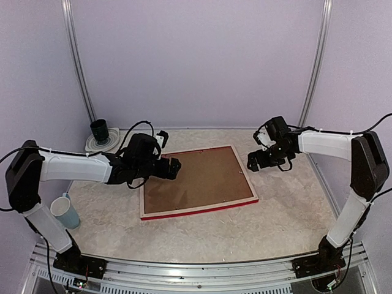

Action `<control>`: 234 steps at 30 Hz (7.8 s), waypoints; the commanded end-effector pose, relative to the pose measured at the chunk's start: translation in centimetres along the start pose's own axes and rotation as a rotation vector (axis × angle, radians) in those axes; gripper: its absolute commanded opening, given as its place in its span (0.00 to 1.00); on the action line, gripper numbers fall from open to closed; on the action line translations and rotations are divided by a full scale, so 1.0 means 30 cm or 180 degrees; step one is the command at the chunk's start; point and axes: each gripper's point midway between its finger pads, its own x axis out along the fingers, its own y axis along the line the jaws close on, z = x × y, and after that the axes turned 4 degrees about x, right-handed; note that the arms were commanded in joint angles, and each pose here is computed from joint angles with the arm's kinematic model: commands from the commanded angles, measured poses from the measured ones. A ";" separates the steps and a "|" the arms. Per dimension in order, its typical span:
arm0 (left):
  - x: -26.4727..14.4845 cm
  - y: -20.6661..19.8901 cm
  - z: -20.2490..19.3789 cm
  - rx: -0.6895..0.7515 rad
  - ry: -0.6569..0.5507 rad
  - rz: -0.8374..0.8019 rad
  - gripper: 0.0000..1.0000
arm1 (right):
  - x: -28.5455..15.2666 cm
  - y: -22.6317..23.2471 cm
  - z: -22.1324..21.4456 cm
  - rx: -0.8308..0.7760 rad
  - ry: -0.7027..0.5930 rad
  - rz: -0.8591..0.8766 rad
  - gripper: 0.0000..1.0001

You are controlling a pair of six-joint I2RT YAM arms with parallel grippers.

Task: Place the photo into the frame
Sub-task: Press the fastener onto the backboard, then pick up the photo frame from the center of the board, then pass from the left arm to the right, then pass from the right arm to the left, then turn over the photo frame.

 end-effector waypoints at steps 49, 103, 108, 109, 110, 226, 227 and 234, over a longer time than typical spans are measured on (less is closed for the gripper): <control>0.134 -0.629 -0.418 0.2535 0.1057 -0.1727 0.22 | -0.123 -0.067 -0.025 0.0718 -0.0481 0.0502 0.96; -0.015 -0.650 -0.148 0.2737 0.0455 -0.1386 0.00 | -0.062 0.247 -0.274 0.1748 0.0287 0.3416 0.54; -0.012 -0.645 -0.150 0.2746 0.0457 -0.1359 0.00 | -0.076 0.254 -0.279 0.1718 0.0301 0.3487 0.46; -0.012 -0.645 -0.148 0.2741 0.0454 -0.1354 0.00 | -0.080 0.256 -0.282 0.1720 0.0308 0.3505 0.43; -0.011 -0.643 -0.148 0.2743 0.0455 -0.1345 0.00 | -0.081 0.257 -0.288 0.1728 0.0317 0.3519 0.40; -0.333 -0.467 0.591 0.1863 -0.1273 0.0182 0.02 | -0.406 -0.188 -0.032 0.0814 -0.1995 0.0442 0.99; -0.343 -0.458 0.605 0.1809 -0.1305 0.0162 0.02 | -0.394 -0.188 -0.034 0.0826 -0.1940 0.0442 0.99; -0.369 -0.422 0.651 0.1641 -0.1402 0.0085 0.01 | -0.342 -0.190 -0.053 0.0832 -0.1776 0.0424 0.99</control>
